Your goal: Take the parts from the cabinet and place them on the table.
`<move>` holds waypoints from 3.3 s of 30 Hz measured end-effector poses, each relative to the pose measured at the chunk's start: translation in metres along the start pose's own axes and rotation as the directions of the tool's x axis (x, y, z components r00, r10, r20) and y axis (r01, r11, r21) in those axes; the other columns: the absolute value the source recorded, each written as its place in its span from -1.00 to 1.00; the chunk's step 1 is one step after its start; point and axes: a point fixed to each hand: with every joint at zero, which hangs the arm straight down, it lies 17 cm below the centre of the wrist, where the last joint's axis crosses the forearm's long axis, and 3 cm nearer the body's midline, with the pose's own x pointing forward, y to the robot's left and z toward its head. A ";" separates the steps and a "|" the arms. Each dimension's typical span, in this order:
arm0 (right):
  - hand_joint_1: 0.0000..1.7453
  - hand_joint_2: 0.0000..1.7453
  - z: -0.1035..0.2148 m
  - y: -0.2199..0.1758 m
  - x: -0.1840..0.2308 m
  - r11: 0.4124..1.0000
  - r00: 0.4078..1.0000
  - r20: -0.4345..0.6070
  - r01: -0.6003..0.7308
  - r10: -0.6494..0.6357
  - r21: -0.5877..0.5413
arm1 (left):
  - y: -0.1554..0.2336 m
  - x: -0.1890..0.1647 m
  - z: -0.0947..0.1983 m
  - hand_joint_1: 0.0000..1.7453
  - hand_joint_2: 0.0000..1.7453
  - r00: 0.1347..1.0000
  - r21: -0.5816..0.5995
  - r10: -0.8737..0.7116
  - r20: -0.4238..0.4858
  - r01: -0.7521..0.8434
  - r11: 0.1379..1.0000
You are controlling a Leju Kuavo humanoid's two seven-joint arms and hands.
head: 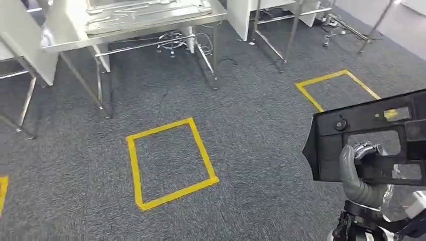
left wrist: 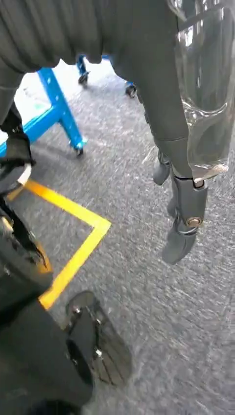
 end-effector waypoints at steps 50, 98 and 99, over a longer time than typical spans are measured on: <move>1.00 1.00 0.001 0.004 -0.012 0.999 0.999 -0.034 -0.034 0.036 0.034 | -0.001 -0.002 0.000 -1.00 1.00 1.000 0.003 0.020 -0.005 -0.020 1.000; 1.00 1.00 0.001 0.009 -0.030 0.996 0.992 -0.099 -0.067 0.073 0.063 | -0.002 -0.008 0.001 -1.00 1.00 0.999 0.001 0.032 -0.029 -0.032 0.999; 1.00 1.00 0.001 0.009 -0.032 0.996 0.991 -0.108 -0.068 0.075 0.065 | -0.001 -0.007 0.001 -1.00 1.00 0.999 0.002 0.033 -0.027 -0.033 0.999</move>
